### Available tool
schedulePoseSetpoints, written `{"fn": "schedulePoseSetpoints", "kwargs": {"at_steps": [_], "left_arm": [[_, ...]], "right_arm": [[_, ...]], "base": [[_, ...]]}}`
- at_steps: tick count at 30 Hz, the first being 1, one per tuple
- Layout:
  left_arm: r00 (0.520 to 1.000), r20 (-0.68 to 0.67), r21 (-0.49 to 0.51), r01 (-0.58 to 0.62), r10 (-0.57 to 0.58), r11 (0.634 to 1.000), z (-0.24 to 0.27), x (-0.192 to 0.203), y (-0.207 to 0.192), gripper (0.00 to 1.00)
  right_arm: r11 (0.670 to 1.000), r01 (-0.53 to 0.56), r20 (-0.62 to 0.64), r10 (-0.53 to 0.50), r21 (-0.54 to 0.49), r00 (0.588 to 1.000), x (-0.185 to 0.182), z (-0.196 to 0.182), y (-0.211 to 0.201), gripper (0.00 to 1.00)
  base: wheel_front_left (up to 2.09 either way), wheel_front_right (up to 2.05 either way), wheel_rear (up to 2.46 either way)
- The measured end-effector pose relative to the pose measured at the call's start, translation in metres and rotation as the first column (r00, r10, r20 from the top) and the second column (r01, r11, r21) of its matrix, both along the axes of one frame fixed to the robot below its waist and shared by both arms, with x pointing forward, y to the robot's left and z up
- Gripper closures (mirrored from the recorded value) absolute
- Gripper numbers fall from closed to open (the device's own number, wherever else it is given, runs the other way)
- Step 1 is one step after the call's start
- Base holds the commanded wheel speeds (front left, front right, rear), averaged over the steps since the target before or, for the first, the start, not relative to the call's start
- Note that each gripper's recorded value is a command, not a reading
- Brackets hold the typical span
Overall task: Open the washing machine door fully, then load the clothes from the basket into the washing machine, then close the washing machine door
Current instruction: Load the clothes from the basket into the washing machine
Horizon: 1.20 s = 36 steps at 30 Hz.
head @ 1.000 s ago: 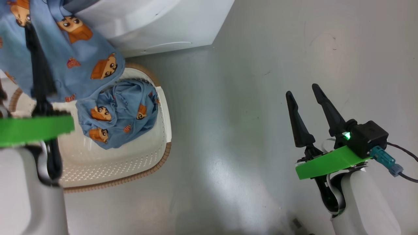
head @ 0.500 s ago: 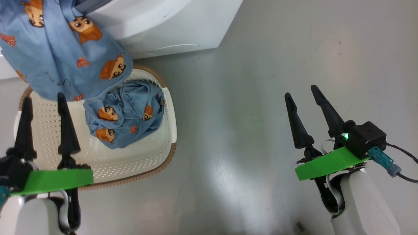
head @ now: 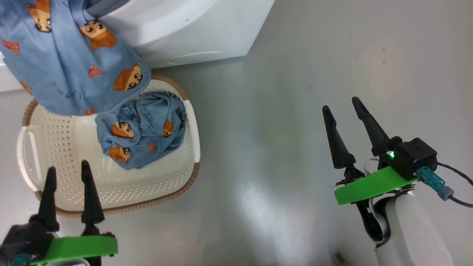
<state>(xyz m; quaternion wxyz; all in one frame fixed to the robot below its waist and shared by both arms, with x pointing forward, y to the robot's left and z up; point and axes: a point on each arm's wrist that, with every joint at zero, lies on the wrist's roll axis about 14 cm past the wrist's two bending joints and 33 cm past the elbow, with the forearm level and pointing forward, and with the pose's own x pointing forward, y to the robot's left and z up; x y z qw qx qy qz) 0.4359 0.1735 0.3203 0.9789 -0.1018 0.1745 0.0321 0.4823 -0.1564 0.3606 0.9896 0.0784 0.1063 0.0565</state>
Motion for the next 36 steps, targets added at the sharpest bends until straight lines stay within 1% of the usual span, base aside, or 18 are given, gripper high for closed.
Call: {"fn": "schedulePoseSetpoints", "kwargs": {"at_steps": [4,11,17,25,30,36], "left_arm": [[1.000,-0.014,-0.004,-0.006,0.006,1.000,-0.001,-0.006,-0.002,0.00],[1.000,-0.007,-0.025,0.024,-0.024,0.999,-0.001,-0.001,-0.014,0.00],[0.998,0.028,-0.069,0.052,-0.050,0.996,-0.004,0.029,-0.028,0.00],[0.999,-0.012,-0.093,0.046,-0.047,0.995,-0.029,0.050,-0.027,0.00],[0.997,-0.039,-0.110,0.061,-0.065,0.992,-0.045,0.064,-0.031,0.00],[0.994,-0.053,-0.095,0.092,-0.097,0.991,-0.061,0.088,-0.026,0.00]], "right_arm": [[1.000,-0.004,0.000,0.004,0.003,1.000,0.001,0.000,0.002,0.00],[1.000,-0.006,-0.004,0.006,0.010,1.000,0.000,-0.001,0.003,0.00],[1.000,0.004,-0.014,-0.004,0.005,1.000,-0.002,-0.004,-0.001,0.00],[1.000,0.016,-0.031,-0.016,-0.001,0.999,-0.005,-0.011,-0.006,0.00],[1.000,0.022,-0.043,-0.022,-0.002,0.999,-0.005,-0.016,-0.009,0.00],[0.999,0.042,-0.052,-0.043,-0.005,0.998,-0.005,-0.021,-0.017,0.00]], "base": [[0.00,0.00,0.00],[0.00,0.00,0.00],[0.00,0.00,0.00],[0.00,0.00,0.00],[0.00,0.00,0.00],[0.00,0.00,0.00]]}}
